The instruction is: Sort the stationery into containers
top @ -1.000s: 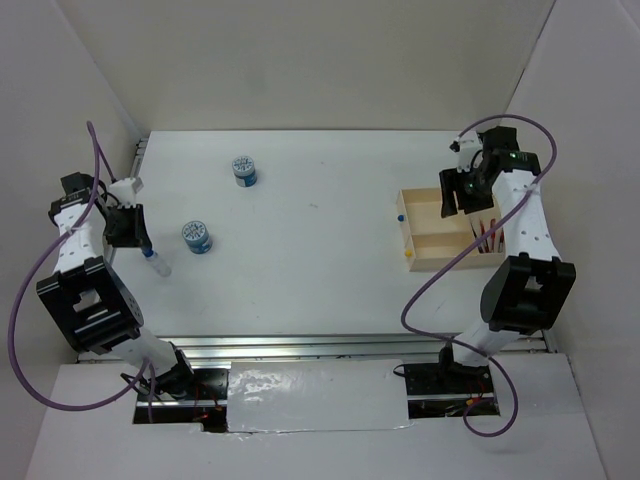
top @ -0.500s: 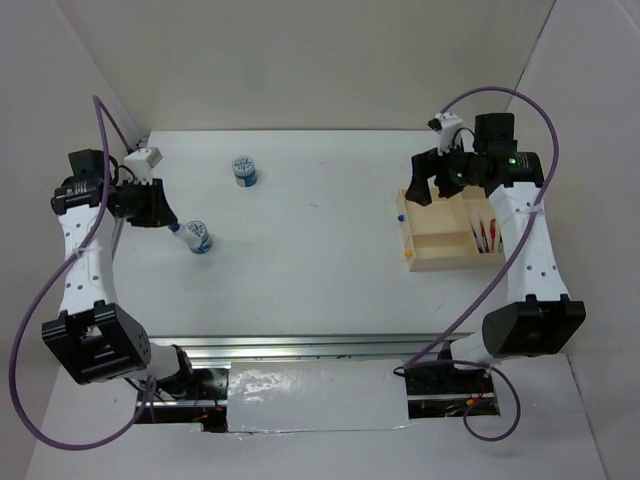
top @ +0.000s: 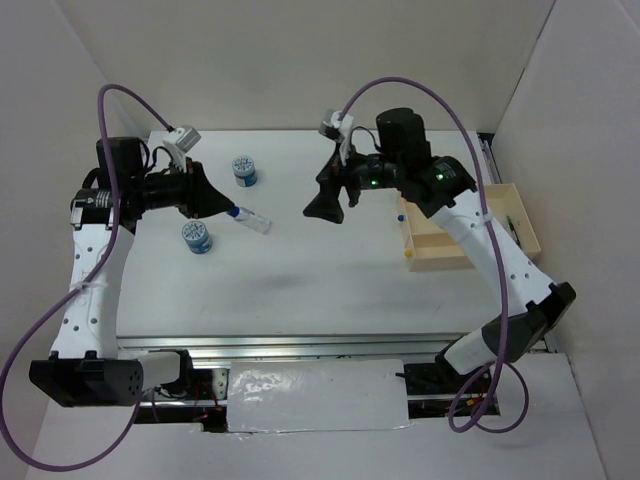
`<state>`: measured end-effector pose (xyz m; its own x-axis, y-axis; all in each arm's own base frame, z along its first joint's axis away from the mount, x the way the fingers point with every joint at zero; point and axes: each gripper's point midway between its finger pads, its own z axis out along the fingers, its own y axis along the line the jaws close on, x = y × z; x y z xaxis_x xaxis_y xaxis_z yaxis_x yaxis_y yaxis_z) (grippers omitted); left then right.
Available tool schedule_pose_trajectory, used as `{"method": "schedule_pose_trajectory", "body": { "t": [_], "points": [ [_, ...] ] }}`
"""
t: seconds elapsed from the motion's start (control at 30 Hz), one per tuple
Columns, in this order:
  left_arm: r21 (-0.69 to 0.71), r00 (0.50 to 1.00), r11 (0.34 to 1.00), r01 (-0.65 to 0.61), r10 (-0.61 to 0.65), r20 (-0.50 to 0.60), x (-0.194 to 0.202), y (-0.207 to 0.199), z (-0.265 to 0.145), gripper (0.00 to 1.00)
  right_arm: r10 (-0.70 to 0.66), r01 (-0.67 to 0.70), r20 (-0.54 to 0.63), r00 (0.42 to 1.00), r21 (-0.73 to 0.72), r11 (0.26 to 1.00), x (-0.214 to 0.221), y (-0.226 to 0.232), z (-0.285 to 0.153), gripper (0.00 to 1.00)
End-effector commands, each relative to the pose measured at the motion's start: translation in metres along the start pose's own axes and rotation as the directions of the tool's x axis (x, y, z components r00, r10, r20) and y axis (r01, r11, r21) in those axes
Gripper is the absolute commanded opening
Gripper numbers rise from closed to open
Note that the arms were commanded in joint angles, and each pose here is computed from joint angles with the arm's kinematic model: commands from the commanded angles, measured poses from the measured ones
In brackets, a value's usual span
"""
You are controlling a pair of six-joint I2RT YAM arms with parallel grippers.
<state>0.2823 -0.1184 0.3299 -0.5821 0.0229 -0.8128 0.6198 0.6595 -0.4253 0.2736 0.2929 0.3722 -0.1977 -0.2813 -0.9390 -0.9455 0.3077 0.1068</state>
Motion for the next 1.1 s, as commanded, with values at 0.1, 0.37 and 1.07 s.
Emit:
{"method": "schedule_pose_trajectory", "body": {
  "t": [0.1, 0.37, 1.07],
  "points": [
    [0.215, 0.996, 0.976, 0.017, -0.034, 0.078, -0.018, -0.052, 0.001, 0.00, -0.119, 0.127, 0.085, 0.989, -0.097, 0.987, -0.031, 0.032, 0.040, 0.99],
    [0.267, 0.998, 0.963, 0.024, -0.038, 0.050, -0.012, -0.067, 0.007, 0.00, -0.137, 0.145, 0.060, 0.989, -0.167, 0.975, -0.033, 0.048, 0.081, 0.99],
    [0.289, 0.999, 0.957, 0.023, -0.036, 0.039, -0.007, -0.072, 0.009, 0.03, -0.231, 0.215, -0.064, 0.971, -0.195, 0.957, 0.012, 0.037, 0.115, 0.39]
  ]
}}
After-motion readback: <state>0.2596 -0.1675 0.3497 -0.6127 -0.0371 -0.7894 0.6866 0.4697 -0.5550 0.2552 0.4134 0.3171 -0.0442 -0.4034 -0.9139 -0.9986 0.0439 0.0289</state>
